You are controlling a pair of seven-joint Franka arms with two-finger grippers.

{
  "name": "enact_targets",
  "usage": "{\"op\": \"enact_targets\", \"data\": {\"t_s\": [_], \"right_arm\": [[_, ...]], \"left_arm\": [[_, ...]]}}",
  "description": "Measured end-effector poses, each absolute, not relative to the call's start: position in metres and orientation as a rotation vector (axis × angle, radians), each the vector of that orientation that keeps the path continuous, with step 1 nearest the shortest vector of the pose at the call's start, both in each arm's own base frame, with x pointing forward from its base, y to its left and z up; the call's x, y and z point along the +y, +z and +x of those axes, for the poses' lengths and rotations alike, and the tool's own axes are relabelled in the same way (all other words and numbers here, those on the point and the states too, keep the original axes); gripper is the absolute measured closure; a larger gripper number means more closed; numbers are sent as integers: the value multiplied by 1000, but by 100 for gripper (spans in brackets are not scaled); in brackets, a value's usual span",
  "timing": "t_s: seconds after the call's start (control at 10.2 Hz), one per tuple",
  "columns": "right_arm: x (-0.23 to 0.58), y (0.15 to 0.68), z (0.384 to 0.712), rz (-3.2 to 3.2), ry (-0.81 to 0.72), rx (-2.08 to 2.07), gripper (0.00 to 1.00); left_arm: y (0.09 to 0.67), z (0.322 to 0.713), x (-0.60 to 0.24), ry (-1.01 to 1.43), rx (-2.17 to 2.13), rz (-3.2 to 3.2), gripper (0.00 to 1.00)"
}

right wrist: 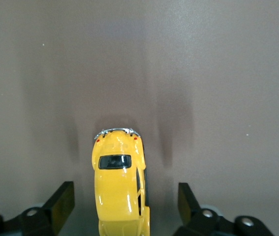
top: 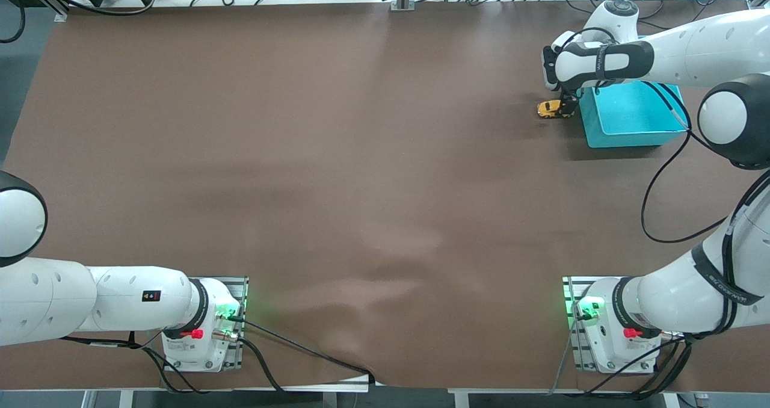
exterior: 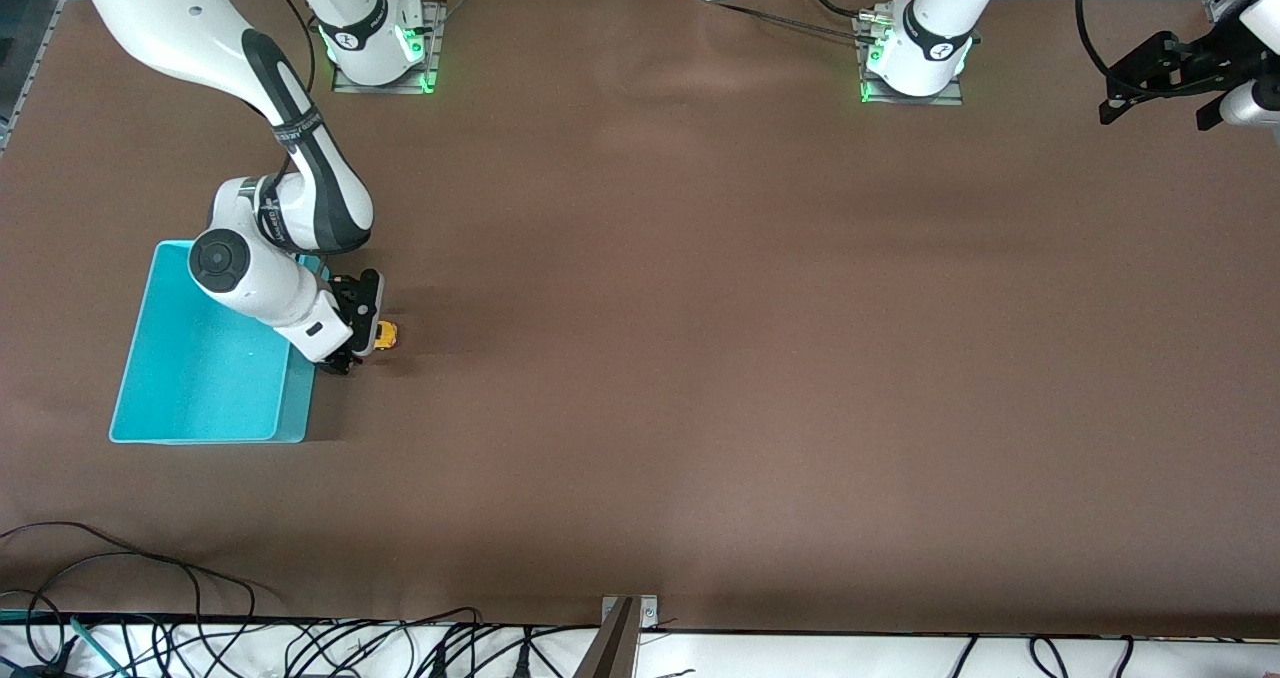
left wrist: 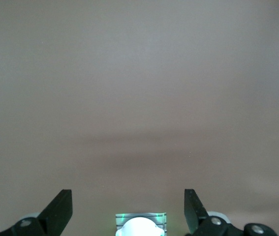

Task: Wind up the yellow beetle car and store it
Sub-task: 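Lift the car with the right gripper and move it over the bin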

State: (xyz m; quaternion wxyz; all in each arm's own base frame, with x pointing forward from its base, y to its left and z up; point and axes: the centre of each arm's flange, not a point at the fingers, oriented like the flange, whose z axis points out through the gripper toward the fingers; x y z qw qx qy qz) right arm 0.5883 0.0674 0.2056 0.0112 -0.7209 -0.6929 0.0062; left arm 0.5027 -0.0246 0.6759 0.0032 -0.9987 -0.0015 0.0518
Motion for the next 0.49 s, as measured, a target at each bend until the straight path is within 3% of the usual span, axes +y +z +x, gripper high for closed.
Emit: {"op": "enact_targets", "data": {"t_s": [0.1,0.2,0.3,0.49], "right_arm": [[67,206,588,-2249,16,-2164,23],[67,206,588,-2250,13,-2165,45],[67,206,588,-2250,11,-2166,59],[67,207,588,-2252,7,-2168,61]], "left_arm": [[675,503,-30,165,-56,-3127,0],[674,503,-36,169,-75,-3125,0],[673,504,-39,173,-85,-3123,0],[671,505,-37,181,-98,-3130,0]]}}
